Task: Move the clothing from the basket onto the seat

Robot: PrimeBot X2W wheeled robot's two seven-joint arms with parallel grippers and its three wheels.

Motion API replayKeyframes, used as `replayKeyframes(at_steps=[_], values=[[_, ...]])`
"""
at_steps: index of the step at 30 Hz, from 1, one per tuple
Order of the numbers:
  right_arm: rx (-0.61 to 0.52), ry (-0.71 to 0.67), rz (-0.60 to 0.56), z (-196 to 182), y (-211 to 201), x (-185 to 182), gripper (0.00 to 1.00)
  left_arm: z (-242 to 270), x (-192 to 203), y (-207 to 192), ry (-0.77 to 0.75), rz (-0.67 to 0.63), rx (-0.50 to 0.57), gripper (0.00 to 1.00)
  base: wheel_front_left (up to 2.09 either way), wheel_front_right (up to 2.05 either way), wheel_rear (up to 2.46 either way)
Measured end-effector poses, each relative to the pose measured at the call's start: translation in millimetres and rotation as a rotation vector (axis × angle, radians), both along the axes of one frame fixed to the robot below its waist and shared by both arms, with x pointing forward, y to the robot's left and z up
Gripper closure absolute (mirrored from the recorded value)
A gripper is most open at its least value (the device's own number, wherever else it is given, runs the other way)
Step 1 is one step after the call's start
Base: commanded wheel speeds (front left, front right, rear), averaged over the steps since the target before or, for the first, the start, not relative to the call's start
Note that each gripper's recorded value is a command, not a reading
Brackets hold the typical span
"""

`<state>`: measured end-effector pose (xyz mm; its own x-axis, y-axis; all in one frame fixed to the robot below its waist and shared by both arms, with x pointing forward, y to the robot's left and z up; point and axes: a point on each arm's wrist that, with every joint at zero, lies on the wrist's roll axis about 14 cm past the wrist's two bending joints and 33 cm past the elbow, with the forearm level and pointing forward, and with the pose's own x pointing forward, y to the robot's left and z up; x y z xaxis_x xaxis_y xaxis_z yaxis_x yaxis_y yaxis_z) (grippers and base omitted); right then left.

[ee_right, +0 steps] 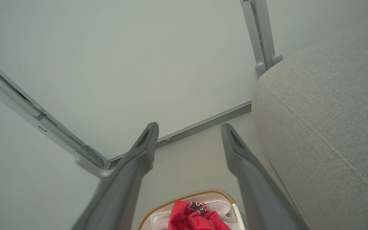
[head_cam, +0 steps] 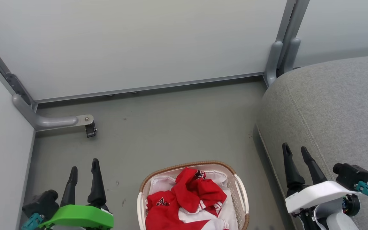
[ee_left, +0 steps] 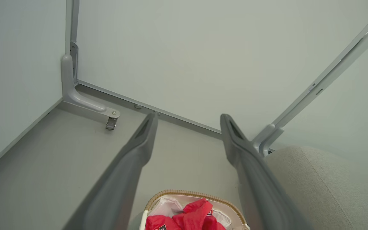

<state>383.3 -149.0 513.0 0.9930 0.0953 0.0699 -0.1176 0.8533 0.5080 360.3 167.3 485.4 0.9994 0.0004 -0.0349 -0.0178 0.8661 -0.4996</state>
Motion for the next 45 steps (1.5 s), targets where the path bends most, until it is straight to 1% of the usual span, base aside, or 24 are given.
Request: replayKeyframes(at_steps=[19,45], values=[[-0.164,-0.019,0.042,-7,13,-5,0.00,-8,-8,-6,0.001,-0.027,0.150,0.00,0.00,0.00,0.00],[-0.335,-0.066,0.086,-8,26,-7,0.00,-12,-12,-18,-0.021,-0.073,0.315,0.00,0.00,0.00,0.00]])
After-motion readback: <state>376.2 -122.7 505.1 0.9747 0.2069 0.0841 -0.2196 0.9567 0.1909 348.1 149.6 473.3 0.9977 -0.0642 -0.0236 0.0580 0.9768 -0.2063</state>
